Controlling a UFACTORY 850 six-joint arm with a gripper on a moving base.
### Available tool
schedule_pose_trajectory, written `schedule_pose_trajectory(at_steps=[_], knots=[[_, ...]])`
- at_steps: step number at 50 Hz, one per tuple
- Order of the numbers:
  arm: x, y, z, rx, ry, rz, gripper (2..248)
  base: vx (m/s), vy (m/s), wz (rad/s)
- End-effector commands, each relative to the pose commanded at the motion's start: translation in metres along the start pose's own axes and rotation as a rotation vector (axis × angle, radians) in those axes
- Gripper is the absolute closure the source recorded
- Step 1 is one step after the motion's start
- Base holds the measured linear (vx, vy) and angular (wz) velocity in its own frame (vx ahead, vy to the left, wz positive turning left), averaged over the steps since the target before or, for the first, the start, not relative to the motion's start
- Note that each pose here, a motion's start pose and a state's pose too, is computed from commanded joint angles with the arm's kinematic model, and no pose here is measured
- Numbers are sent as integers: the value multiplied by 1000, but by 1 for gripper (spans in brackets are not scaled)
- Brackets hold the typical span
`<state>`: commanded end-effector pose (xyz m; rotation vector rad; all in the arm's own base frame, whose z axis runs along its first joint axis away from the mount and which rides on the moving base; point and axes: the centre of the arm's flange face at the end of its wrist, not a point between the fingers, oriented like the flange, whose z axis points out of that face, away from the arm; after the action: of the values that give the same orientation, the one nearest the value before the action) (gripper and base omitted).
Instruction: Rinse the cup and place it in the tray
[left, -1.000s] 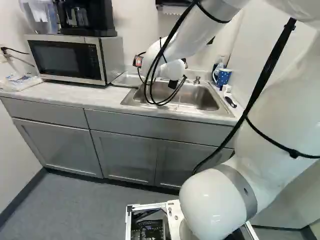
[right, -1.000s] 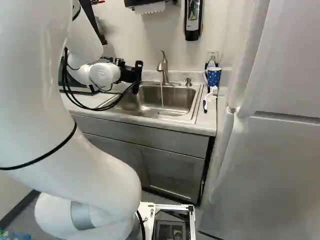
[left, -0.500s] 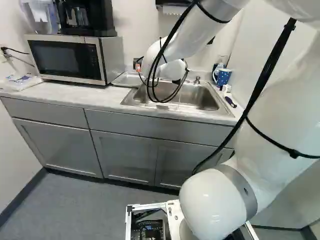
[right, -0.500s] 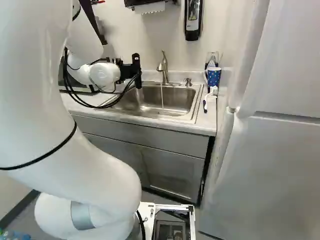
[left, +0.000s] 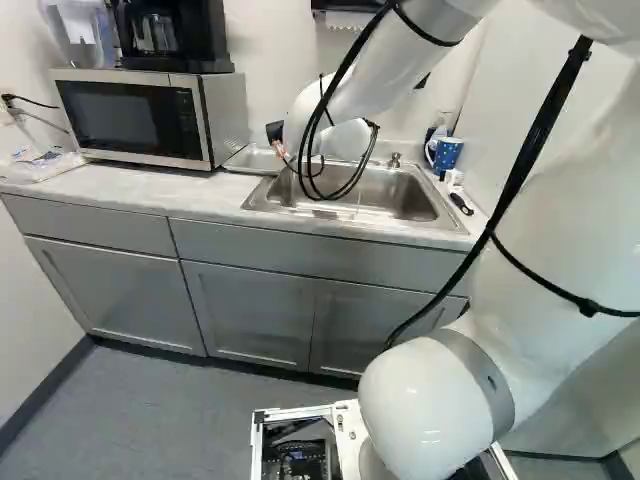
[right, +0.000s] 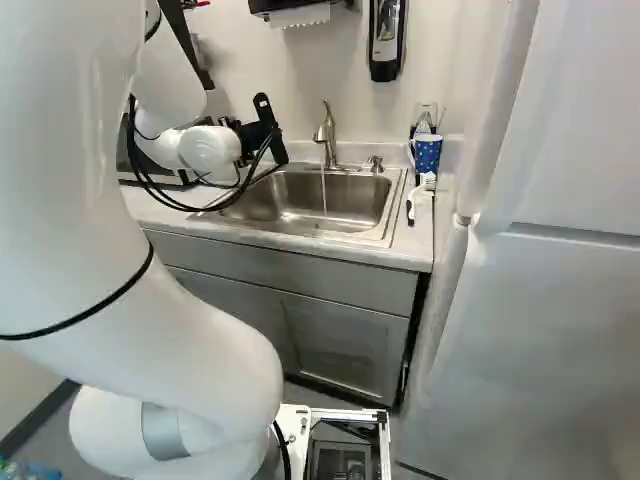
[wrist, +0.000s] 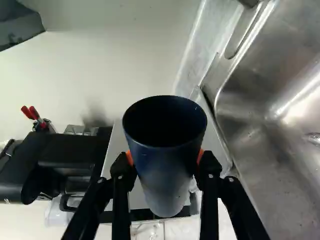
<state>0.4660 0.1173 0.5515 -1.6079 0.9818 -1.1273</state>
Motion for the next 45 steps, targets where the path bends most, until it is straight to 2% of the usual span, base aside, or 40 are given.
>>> schedule_pose_trajectory(at_steps=[45], knots=[[0, 0, 0, 0, 0, -473, 124, 0, 0, 0]])
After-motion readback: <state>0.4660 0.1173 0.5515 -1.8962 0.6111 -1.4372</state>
